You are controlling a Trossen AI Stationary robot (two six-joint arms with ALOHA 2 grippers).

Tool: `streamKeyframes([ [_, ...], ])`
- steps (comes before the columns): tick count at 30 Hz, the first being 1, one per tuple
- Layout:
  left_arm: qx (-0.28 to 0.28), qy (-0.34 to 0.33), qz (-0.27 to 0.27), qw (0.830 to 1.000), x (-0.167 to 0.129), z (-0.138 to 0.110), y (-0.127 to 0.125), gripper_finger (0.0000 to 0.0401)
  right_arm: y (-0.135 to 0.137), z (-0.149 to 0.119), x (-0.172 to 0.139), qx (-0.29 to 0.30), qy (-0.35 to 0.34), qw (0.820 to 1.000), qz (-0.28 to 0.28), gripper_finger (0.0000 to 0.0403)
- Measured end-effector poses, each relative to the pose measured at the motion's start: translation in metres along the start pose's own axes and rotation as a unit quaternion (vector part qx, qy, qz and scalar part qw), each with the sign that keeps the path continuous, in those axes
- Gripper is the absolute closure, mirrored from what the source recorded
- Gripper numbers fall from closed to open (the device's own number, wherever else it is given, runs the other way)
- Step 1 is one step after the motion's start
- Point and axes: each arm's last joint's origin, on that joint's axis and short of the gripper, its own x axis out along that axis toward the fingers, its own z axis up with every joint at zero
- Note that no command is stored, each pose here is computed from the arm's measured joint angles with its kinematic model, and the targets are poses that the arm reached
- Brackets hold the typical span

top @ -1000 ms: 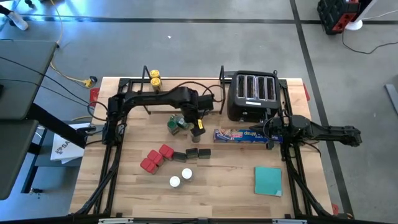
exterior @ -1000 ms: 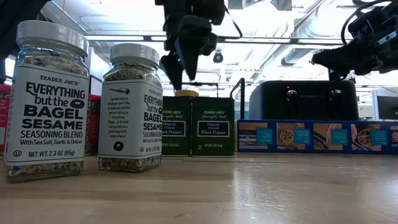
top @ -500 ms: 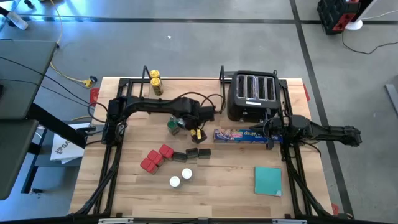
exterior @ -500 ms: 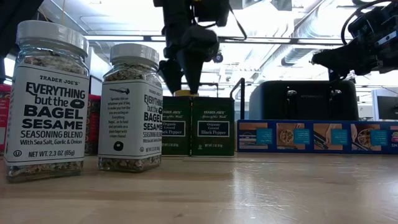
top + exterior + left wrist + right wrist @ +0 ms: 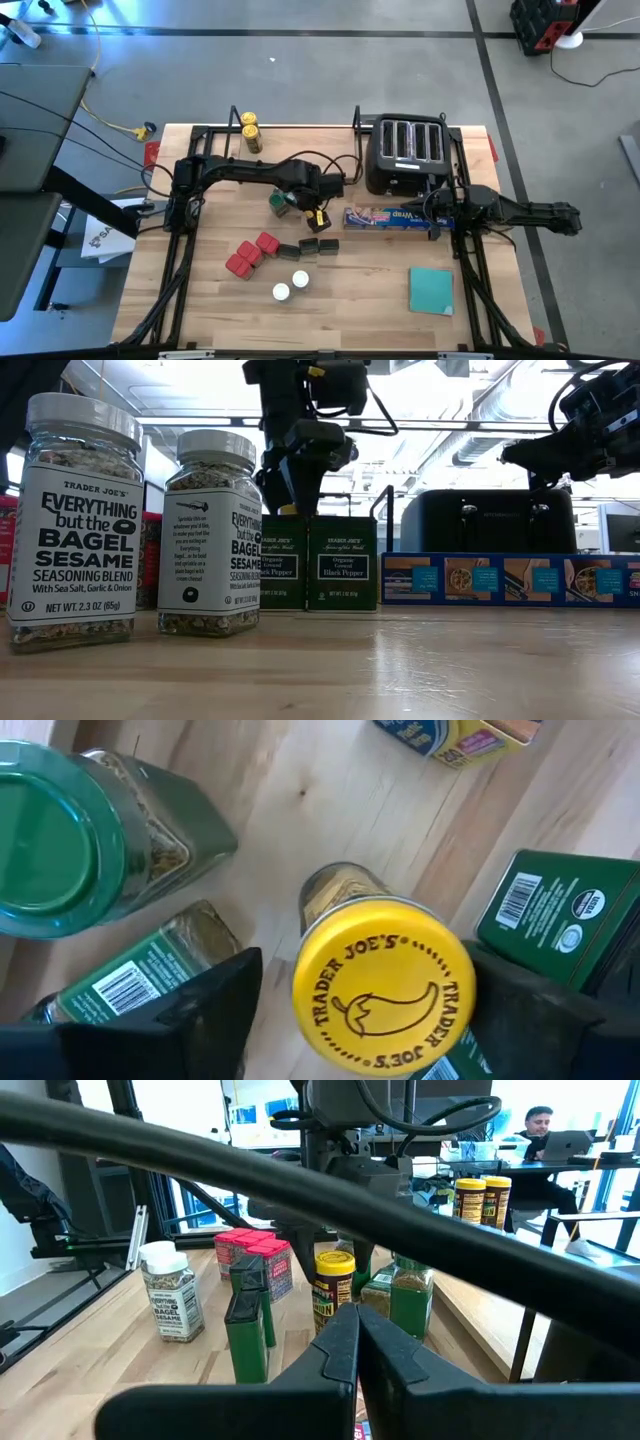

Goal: Shelf spices
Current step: Put the yellow seasoning bottle on the shelf aligned with the other yellow seasoning bottles

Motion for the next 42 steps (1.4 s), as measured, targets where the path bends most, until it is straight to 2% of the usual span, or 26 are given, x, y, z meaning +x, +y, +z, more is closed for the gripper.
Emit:
streamKeyframes([
  [6, 0.018, 0.006, -0.014, 1.000, -0.001, 0.002, 0.005, 0.0181, 0.000, 0.000, 0.000, 0.000, 0.000, 1.000, 0.000, 0.0403],
  [11, 0.026, 0.018, -0.013, 0.999, -0.021, -0.006, 0.014, 0.0182, 0.000, 0.000, 0.000, 0.000, 0.000, 1.000, 0.000, 0.0403],
  [16, 0.017, 0.001, 0.023, 1.000, -0.069, -0.025, 0.034, 0.0182, 0.000, 0.000, 0.000, 0.000, 0.000, 1.000, 0.000, 0.0403],
  [21, -0.014, -0.048, 0.077, 0.996, -0.122, -0.047, 0.067, 0.0182, 0.000, 0.000, 0.000, 0.000, 0.000, 1.000, 0.000, 0.0403],
  [26, -0.024, -0.072, 0.124, 0.989, -0.149, -0.059, 0.108, 0.0182, 0.000, 0.000, 0.000, 0.000, 0.000, 1.000, 0.000, 0.0403],
  [29, -0.021, -0.052, 0.121, 0.991, -0.148, -0.060, 0.131, 0.0182, 0.000, 0.000, 0.000, 0.000, 0.000, 1.000, 0.000, 0.0403],
  [34, -0.003, 0.010, 0.094, 0.995, -0.125, -0.061, 0.159, 0.0182, 0.000, 0.000, 0.000, 0.000, 0.000, 1.000, 0.000, 0.0403],
  [39, 0.029, 0.055, 0.094, 0.994, -0.104, -0.066, 0.171, 0.0182, 0.000, 0.000, 0.000, 0.000, 0.000, 1.000, 0.000, 0.0403],
  [42, 0.042, 0.074, 0.095, 0.992, -0.093, -0.069, 0.172, 0.0167, 0.000, 0.000, 0.000, 0.000, 0.000, 1.000, 0.000, 0.0403],
])
